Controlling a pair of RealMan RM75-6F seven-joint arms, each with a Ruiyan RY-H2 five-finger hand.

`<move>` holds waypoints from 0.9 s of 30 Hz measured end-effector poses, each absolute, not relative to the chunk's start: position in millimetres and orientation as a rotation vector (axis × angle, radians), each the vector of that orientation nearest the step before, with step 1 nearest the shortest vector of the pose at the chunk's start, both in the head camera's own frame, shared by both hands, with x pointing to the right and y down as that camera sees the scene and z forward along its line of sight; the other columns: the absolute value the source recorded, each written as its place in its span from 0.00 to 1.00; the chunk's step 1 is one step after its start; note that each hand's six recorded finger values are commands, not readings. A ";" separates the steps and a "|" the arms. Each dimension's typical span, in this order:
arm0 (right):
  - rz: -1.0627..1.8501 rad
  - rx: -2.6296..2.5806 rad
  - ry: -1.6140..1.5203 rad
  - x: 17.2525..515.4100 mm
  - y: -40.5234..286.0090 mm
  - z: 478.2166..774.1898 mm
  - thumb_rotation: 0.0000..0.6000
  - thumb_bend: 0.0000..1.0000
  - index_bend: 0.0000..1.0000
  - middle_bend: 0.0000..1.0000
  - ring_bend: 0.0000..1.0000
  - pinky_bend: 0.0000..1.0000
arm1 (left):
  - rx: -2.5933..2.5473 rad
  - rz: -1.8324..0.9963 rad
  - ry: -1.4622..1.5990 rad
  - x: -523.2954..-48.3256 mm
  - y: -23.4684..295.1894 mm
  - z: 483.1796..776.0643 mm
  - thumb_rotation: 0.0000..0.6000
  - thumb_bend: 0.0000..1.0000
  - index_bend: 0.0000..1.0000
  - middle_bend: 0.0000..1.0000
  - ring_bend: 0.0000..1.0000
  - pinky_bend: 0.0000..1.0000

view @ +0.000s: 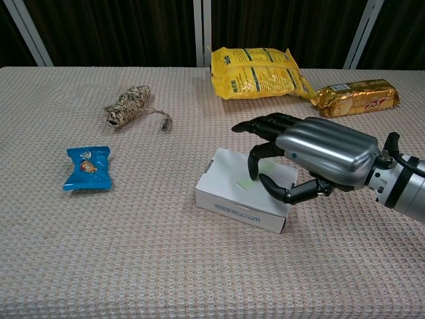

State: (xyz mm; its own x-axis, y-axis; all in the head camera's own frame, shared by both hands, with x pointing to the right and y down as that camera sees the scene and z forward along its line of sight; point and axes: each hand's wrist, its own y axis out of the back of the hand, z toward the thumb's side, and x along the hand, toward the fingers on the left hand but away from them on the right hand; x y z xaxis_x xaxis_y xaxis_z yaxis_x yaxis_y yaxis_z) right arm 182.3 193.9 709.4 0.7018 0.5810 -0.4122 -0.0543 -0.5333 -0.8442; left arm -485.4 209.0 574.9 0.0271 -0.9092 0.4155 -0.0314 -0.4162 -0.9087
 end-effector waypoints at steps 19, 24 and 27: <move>0.862 -1.825 -0.669 246.4 172.6 655.1 0.37 0.33 0.10 0.00 0.00 0.00 | -1.552 -1.473 0.986 -482.5 209.0 571.8 1.00 0.00 0.08 0.07 0.00 0.09; 1.070 -1.635 -0.842 332.3 163.2 630.9 0.37 0.19 0.00 0.00 0.00 0.00 | -1.550 -1.466 0.988 -481.5 209.1 570.8 1.00 0.00 0.08 0.07 0.00 0.09; 1.231 -1.542 -0.937 382.6 163.2 622.3 0.37 0.14 0.00 0.00 0.00 0.00 | -1.555 -1.461 0.988 -479.6 209.7 571.9 1.00 0.00 0.08 0.07 0.00 0.09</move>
State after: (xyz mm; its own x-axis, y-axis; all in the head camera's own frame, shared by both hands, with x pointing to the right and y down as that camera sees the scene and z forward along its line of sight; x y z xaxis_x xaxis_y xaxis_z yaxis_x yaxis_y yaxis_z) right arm 382.6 163.2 622.3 0.2097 0.9380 -0.2759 0.0165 -0.2856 -0.9582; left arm -479.6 209.7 571.9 0.0412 -0.9150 0.4014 -0.0319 -0.4028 -0.9147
